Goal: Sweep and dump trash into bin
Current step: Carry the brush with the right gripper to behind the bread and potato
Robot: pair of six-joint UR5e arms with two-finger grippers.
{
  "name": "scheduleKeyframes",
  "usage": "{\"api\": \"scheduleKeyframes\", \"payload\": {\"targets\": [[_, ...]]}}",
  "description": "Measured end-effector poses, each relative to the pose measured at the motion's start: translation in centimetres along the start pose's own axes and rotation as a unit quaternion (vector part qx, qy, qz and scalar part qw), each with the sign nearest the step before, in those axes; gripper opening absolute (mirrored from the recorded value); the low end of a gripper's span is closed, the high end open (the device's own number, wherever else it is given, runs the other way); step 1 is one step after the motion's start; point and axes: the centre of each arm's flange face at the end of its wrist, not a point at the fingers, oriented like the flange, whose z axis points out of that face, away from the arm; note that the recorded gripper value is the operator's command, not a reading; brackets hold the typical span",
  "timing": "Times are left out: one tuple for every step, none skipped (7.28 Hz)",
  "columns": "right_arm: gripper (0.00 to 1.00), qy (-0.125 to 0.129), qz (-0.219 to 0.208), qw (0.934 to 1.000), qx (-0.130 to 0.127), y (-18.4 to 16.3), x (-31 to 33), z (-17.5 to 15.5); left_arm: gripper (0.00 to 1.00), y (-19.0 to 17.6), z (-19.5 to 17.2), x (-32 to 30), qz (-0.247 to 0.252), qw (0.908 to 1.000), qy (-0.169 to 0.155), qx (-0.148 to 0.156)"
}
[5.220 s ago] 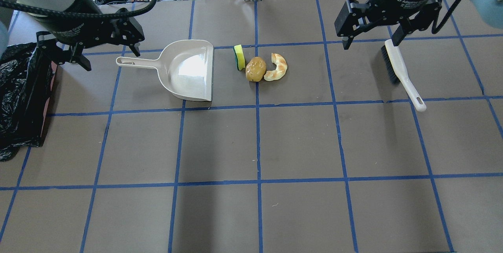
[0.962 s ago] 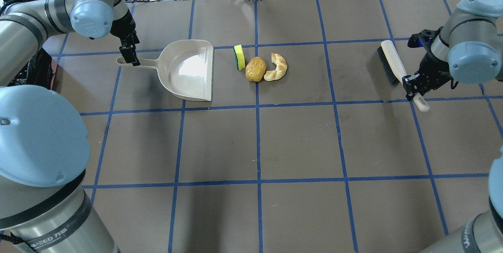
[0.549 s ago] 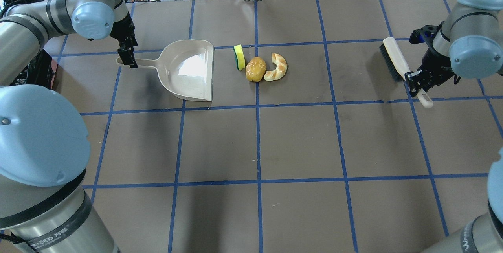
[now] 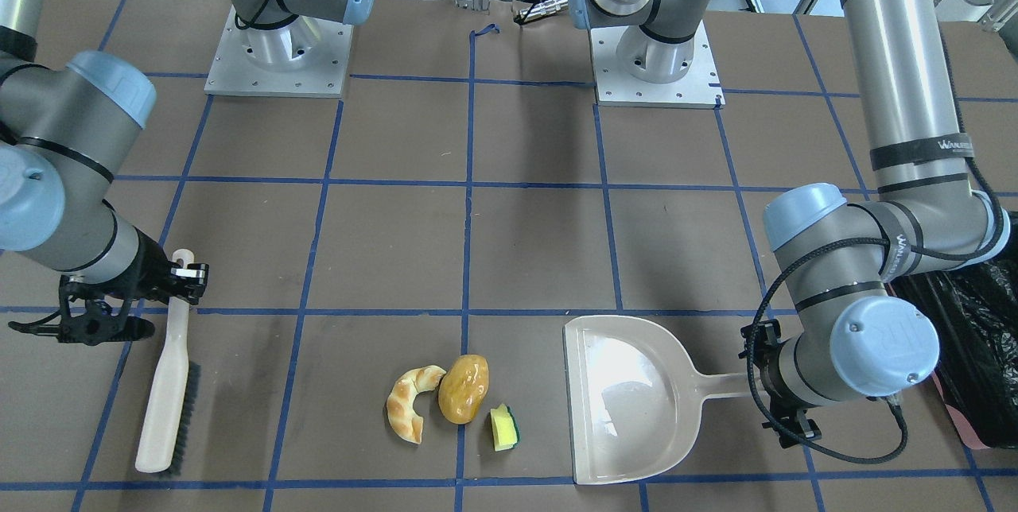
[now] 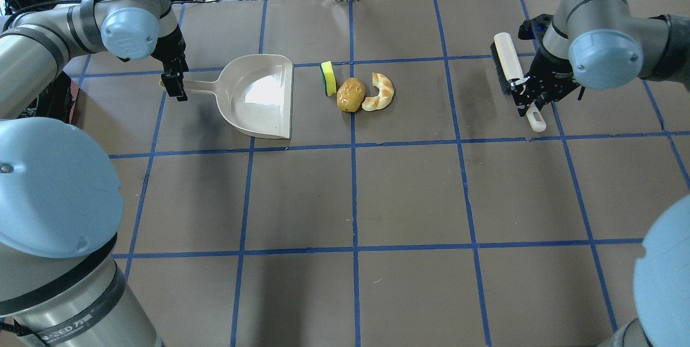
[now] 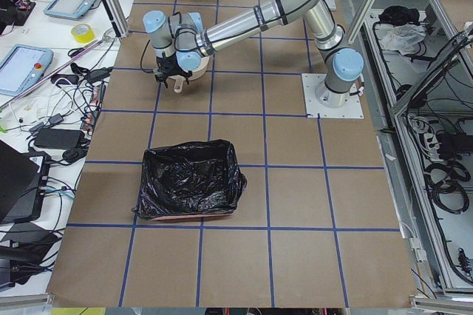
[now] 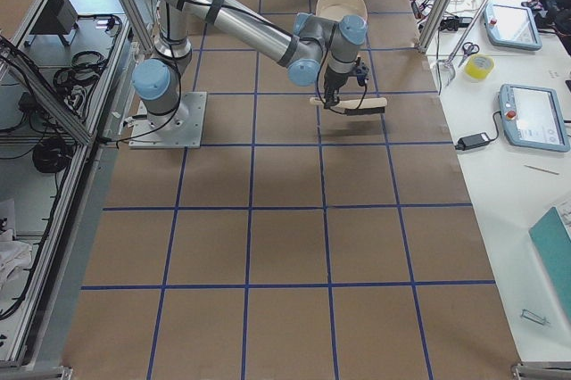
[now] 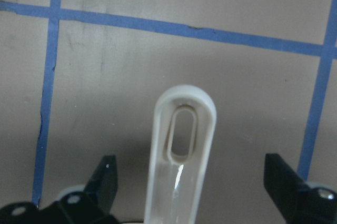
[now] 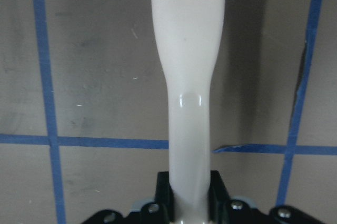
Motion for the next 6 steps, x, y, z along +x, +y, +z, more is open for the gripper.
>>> {"api": "scheduleKeyframes", "payload": {"targets": [[0.00, -0.006, 0.009, 0.9999, 0.002, -0.1, -2.9, 0.0, 0.60, 0.0, -0.1, 0.0, 0.000, 1.0000, 0.001, 0.001], [0.00, -0.011, 0.018, 0.9998, 0.004, -0.2, -5.7, 0.1, 0.59, 0.0, -0.2, 0.0, -0.001, 1.0000, 0.002, -0.001], [0.00, -0.017, 0.025, 0.9995, 0.005, -0.6, -8.2, 0.3, 0.56, 0.2, -0.1, 0.1, -0.001, 1.0000, 0.002, -0.002], [0.00, -0.025, 0.024, 0.9994, 0.006, -1.4, -10.6, 0.5, 0.40, 0.7, -0.1, 0.1, 0.001, 1.0000, 0.003, -0.002], [0.00, -0.031, 0.024, 0.9992, 0.004, -2.4, -13.0, 1.0, 0.24, 1.2, -0.1, 0.0, 0.004, 1.0000, 0.004, -0.002], [0.00, -0.034, 0.025, 0.9991, 0.001, -3.2, -15.2, 1.4, 0.17, 1.5, -0.2, 0.0, 0.006, 1.0000, 0.004, -0.002]]}}
